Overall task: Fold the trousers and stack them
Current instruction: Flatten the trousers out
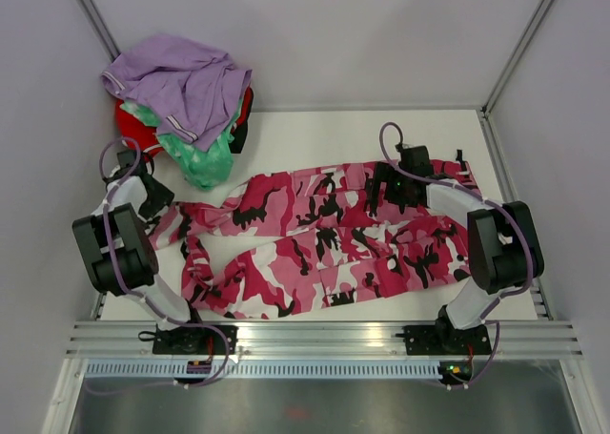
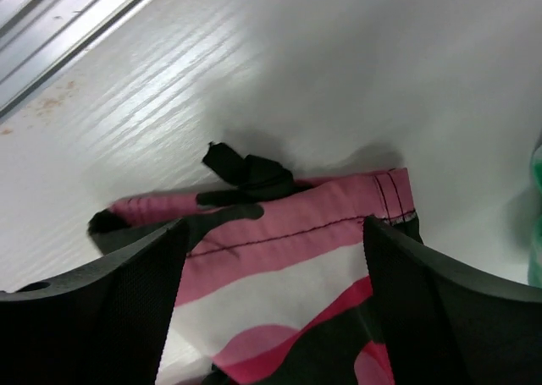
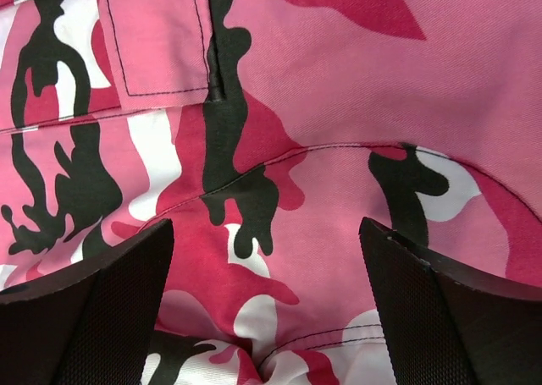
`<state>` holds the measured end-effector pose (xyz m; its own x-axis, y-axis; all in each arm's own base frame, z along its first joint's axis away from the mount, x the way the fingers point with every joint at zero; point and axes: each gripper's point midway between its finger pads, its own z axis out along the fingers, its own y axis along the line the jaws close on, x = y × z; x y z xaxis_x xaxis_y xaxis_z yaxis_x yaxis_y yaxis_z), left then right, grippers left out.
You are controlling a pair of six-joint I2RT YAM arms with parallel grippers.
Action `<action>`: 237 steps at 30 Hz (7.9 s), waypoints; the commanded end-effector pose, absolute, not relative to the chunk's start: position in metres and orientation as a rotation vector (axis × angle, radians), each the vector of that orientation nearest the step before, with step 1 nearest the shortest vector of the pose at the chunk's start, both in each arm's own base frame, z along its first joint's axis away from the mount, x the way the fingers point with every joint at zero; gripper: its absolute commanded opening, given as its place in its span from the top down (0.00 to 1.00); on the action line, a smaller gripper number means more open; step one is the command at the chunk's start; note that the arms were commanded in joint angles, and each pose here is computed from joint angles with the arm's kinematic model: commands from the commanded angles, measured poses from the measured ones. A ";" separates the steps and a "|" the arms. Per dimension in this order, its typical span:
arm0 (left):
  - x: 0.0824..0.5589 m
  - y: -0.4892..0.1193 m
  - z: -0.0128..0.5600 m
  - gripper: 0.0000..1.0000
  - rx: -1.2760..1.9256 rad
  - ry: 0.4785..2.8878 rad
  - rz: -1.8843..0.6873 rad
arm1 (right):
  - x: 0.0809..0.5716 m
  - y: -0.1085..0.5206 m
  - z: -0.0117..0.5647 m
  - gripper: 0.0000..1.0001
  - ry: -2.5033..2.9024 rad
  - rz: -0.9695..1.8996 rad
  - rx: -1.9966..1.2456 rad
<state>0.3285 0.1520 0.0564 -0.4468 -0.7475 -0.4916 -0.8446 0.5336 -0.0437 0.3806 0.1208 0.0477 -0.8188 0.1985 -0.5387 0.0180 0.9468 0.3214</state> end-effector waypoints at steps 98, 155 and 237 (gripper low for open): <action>0.227 -0.017 0.151 0.10 -0.917 2.297 -0.201 | 0.303 0.074 0.211 0.68 2.116 0.532 0.326; 0.169 0.136 0.121 0.00 -1.791 1.949 0.832 | 0.325 0.102 0.137 0.07 2.301 0.546 0.242; 0.052 0.208 0.104 0.98 -2.313 1.330 0.835 | 0.355 0.125 0.116 0.07 2.404 0.557 0.207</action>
